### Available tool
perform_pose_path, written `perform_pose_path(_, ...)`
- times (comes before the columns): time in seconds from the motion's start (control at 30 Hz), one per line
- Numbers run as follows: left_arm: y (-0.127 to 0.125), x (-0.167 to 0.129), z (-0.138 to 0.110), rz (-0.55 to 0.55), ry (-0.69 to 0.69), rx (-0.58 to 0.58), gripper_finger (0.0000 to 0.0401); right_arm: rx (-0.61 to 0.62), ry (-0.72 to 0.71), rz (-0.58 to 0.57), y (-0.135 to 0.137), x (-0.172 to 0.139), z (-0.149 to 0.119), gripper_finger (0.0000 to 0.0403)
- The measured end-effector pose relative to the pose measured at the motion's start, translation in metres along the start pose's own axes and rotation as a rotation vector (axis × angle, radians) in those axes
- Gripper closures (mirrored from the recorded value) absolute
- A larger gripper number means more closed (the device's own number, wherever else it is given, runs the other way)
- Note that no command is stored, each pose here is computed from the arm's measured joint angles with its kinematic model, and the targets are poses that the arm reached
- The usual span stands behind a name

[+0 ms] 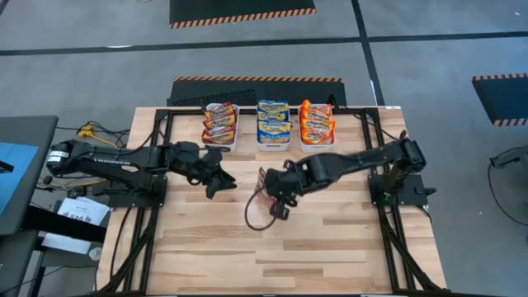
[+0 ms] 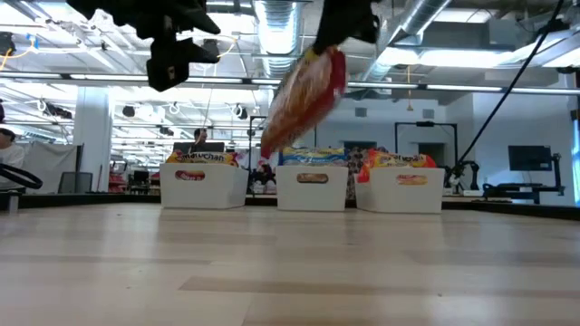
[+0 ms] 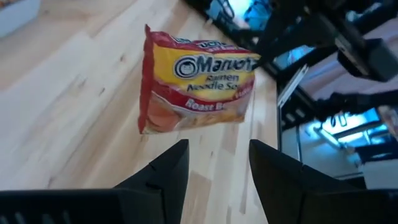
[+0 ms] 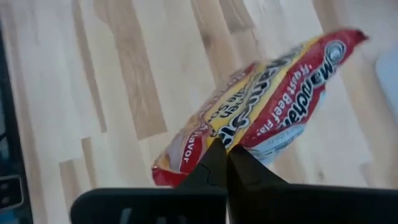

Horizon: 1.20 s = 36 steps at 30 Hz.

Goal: Sort Maruchan noodles
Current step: Put the red noodle pack into the top left white bin

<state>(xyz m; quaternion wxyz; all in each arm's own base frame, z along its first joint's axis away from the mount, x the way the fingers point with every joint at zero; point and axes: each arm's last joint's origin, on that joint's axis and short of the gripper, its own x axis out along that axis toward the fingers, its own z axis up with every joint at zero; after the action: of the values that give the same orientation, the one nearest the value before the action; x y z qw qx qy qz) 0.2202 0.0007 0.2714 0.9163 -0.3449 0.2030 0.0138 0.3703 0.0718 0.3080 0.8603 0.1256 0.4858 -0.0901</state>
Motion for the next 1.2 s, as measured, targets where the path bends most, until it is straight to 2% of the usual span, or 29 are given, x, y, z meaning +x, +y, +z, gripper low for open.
perform_pose_path(0.3,0.011,-0.003,0.014,0.041,-0.089,-0.018,0.0247,-0.141,-0.023,0.033,-0.02,-0.044,0.03,0.0398)
perform_pose_path(0.4,0.015,-0.004,0.019,0.047,-0.12,-0.034,0.0247,-0.191,-0.053,0.077,-0.024,-0.061,0.04,0.0398)
perform_pose_path(0.53,0.017,-0.006,0.028,0.007,-0.168,-0.032,0.0247,-0.254,-0.127,0.148,-0.026,-0.086,0.052,0.0398)
perform_pose_path(0.7,0.014,-0.009,0.037,-0.098,-0.203,-0.009,0.0247,-0.274,-0.205,0.185,-0.03,-0.109,0.062,0.0398)
perform_pose_path(0.9,0.006,-0.012,0.044,-0.209,-0.259,0.093,0.0247,-0.283,-0.227,0.199,-0.036,-0.121,0.066,0.0398)
perform_pose_path(1.2,0.004,-0.013,0.045,-0.21,-0.28,0.171,0.0247,-0.294,-0.237,0.226,-0.035,-0.129,0.066,0.0398)
